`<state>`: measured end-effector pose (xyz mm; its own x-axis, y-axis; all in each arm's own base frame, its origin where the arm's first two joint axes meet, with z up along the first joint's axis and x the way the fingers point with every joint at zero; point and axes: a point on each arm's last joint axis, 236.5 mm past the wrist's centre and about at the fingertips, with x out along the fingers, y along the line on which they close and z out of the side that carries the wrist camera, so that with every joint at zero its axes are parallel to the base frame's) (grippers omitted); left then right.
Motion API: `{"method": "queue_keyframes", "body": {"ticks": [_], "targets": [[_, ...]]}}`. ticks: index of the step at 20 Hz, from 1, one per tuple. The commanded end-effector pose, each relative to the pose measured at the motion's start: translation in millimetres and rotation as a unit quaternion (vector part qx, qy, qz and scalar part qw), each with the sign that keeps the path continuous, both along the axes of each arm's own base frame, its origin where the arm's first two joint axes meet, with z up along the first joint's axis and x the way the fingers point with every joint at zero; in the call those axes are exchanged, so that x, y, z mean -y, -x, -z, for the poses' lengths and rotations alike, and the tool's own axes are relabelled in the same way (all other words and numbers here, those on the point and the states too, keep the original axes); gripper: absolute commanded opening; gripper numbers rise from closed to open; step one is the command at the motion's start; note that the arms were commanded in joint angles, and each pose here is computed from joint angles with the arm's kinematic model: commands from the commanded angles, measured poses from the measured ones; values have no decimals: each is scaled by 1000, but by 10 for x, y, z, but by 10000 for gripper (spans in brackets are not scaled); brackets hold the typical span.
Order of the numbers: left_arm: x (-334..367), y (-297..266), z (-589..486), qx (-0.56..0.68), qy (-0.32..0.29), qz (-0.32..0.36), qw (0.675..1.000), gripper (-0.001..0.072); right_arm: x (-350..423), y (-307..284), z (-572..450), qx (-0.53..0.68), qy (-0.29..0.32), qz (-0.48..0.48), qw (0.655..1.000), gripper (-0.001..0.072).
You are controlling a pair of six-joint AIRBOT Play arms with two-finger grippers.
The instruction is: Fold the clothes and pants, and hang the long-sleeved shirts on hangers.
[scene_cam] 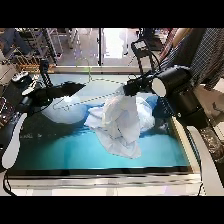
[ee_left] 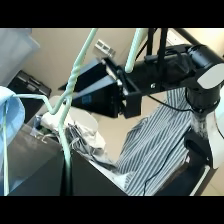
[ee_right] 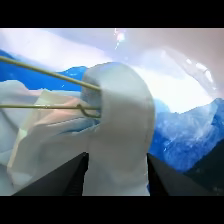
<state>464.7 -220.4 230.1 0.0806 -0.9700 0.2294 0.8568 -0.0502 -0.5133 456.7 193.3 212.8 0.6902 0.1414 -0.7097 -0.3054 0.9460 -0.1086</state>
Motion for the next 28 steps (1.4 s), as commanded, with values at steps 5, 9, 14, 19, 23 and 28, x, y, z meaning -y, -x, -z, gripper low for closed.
{"method": "queue_keyframes", "body": {"ticks": [5, 9, 14, 19, 23, 28], "targets": [[44, 22, -39, 1, 8, 5, 1000, 11, 53, -338, 441, -11, 19, 45, 999, 457], [47, 23, -38, 3, 8, 4, 1000, 11, 64, -596, 333, 32, -29, 71, 997, 343], [47, 23, -38, 3, 8, 4, 1000, 11, 116, -572, 377, 19, -28, 75, 997, 18], [78, 43, 70, -12, -14, 12, 1000, 11, 33, -521, 299, 32, 7, 28, 999, 15], [115, 112, 300, -21, -63, 28, 997, 11, -170, -331, 106, 58, 82, -83, 991, 14], [113, 327, 306, -14, -66, 73, 995, 12, -636, 5, -141, 108, 167, -278, 940, 13]]}}
